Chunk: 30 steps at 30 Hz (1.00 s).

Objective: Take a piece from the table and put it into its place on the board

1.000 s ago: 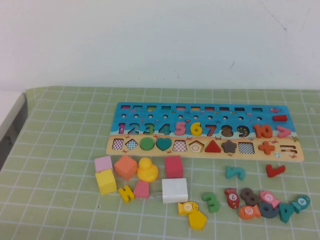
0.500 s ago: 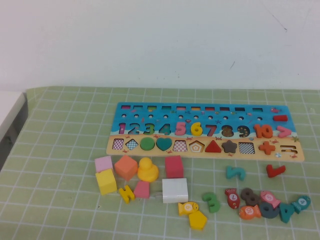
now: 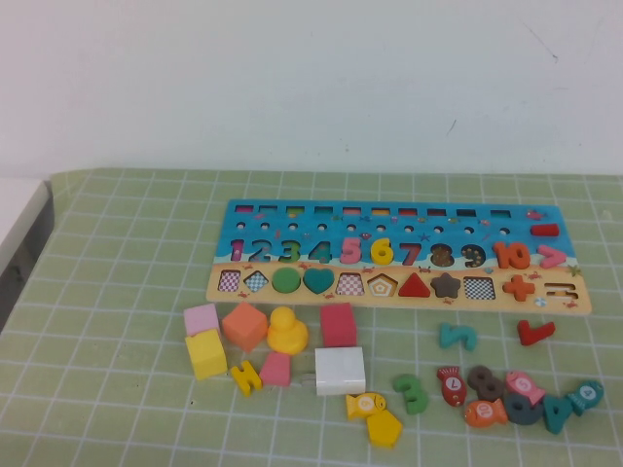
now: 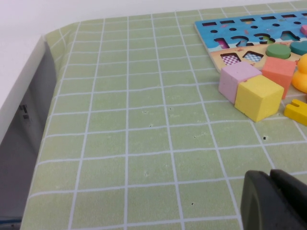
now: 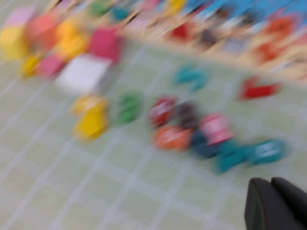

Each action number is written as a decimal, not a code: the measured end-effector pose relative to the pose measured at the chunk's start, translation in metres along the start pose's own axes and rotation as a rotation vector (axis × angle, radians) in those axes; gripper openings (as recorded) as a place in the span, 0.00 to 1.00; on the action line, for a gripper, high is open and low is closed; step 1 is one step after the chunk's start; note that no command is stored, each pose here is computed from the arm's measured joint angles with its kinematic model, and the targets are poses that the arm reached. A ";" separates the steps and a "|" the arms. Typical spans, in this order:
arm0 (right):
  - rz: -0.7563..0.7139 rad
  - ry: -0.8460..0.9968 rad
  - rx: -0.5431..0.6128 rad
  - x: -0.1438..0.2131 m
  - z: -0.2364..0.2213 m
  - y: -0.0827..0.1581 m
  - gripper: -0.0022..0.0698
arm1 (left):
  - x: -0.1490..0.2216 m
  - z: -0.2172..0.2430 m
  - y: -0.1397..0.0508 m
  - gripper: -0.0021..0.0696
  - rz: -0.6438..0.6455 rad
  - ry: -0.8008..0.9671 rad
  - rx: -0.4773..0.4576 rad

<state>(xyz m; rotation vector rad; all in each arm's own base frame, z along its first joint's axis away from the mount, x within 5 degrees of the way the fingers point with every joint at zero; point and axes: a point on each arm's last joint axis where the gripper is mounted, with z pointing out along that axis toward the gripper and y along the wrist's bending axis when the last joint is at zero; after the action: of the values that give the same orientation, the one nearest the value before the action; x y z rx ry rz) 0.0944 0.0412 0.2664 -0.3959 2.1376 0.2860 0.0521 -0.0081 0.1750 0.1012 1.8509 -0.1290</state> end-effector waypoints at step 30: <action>0.137 -0.294 0.418 0.108 0.007 -0.027 0.03 | 0.000 0.000 0.000 0.03 0.000 0.000 0.000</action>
<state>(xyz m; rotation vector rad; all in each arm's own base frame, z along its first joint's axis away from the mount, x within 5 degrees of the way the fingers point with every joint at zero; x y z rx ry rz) 0.0525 -0.0004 0.1712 0.0349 1.8730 -0.0300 0.0521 -0.0081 0.1750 0.1012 1.8509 -0.1290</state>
